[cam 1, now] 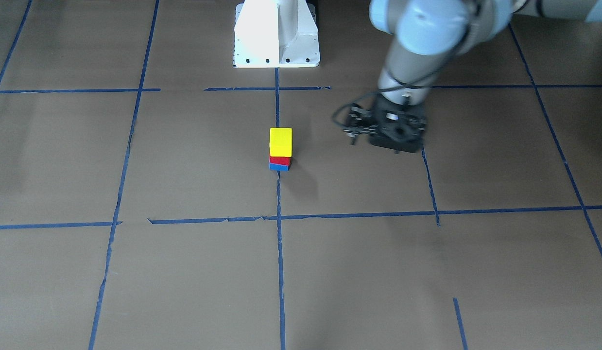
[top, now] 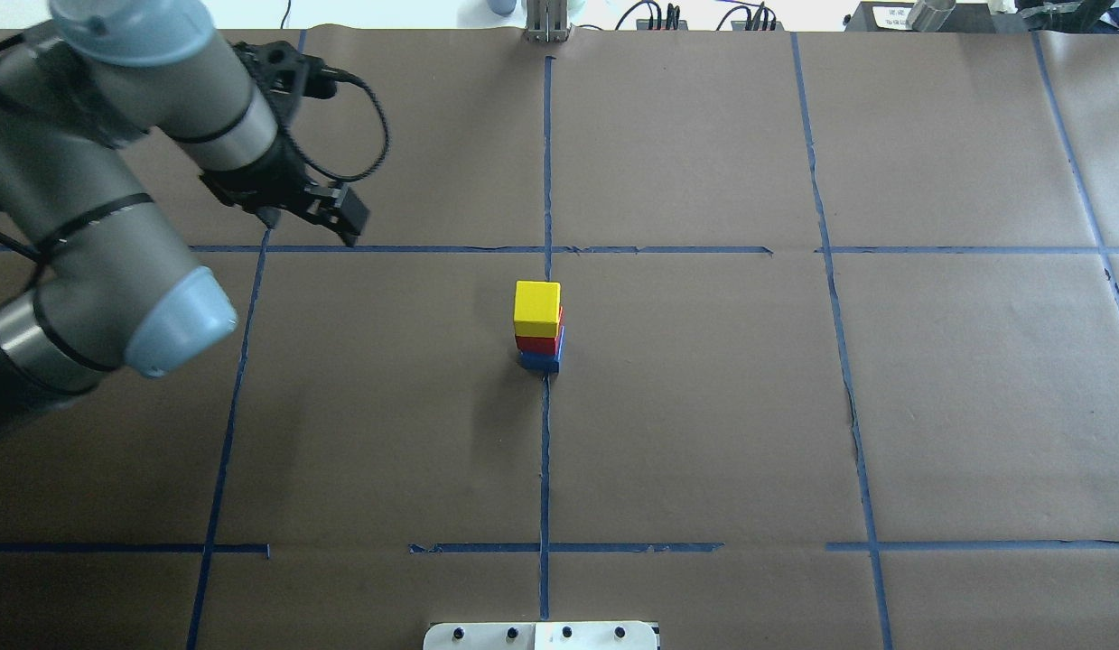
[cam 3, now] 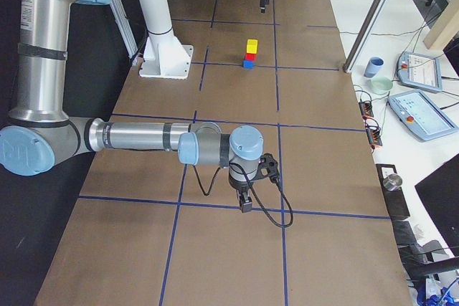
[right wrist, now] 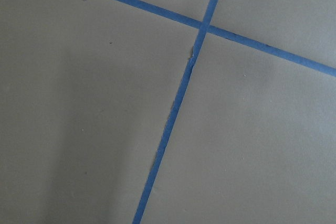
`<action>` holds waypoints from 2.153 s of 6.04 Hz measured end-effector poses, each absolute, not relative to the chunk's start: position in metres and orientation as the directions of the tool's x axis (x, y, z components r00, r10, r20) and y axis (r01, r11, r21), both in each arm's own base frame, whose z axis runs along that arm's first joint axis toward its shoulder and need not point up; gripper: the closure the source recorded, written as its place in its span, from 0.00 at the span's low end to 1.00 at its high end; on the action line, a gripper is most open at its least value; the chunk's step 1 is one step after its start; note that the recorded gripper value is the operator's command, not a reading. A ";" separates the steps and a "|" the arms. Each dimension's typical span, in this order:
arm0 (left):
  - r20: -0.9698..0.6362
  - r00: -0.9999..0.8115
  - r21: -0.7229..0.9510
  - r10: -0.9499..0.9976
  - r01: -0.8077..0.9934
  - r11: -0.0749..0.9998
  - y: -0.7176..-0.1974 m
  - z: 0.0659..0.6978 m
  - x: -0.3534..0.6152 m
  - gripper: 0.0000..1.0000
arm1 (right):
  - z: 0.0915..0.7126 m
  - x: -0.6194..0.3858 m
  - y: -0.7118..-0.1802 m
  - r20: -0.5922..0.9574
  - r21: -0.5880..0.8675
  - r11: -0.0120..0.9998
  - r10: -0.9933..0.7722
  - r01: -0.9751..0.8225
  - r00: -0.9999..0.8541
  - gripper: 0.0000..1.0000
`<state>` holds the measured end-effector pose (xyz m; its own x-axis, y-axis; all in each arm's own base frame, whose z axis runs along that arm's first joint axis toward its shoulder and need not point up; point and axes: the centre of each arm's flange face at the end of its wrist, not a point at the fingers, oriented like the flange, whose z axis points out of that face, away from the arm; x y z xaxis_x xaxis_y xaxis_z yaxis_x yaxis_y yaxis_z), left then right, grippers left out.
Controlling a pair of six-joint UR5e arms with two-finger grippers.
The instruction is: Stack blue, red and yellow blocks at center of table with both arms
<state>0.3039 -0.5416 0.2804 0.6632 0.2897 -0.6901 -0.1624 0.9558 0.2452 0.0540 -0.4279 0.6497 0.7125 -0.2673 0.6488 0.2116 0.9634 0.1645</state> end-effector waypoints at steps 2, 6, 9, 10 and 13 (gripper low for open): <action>-0.643 0.702 0.227 0.307 -0.208 0.951 -0.565 0.430 0.136 0.00 | 0.652 0.054 -0.428 0.654 0.140 0.972 -0.234 0.189 0.719 0.00; -0.660 0.729 0.077 0.181 -0.173 0.982 -0.487 0.619 -0.032 0.00 | 0.647 0.054 -0.433 0.653 0.147 0.972 -0.236 0.185 0.720 0.00; -0.670 0.724 0.047 0.161 -0.176 0.983 -0.463 0.647 -0.044 0.00 | 0.646 0.054 -0.434 0.653 0.150 0.971 -0.237 0.184 0.719 0.00; -0.669 0.724 0.054 0.166 -0.176 0.983 -0.464 0.647 -0.044 0.00 | 0.646 0.054 -0.434 0.653 0.151 0.971 -0.238 0.185 0.719 0.00; -0.663 0.728 0.054 0.173 -0.184 0.982 -0.463 0.647 -0.042 0.00 | 0.646 0.053 -0.434 0.651 0.151 0.971 -0.240 0.187 0.720 0.00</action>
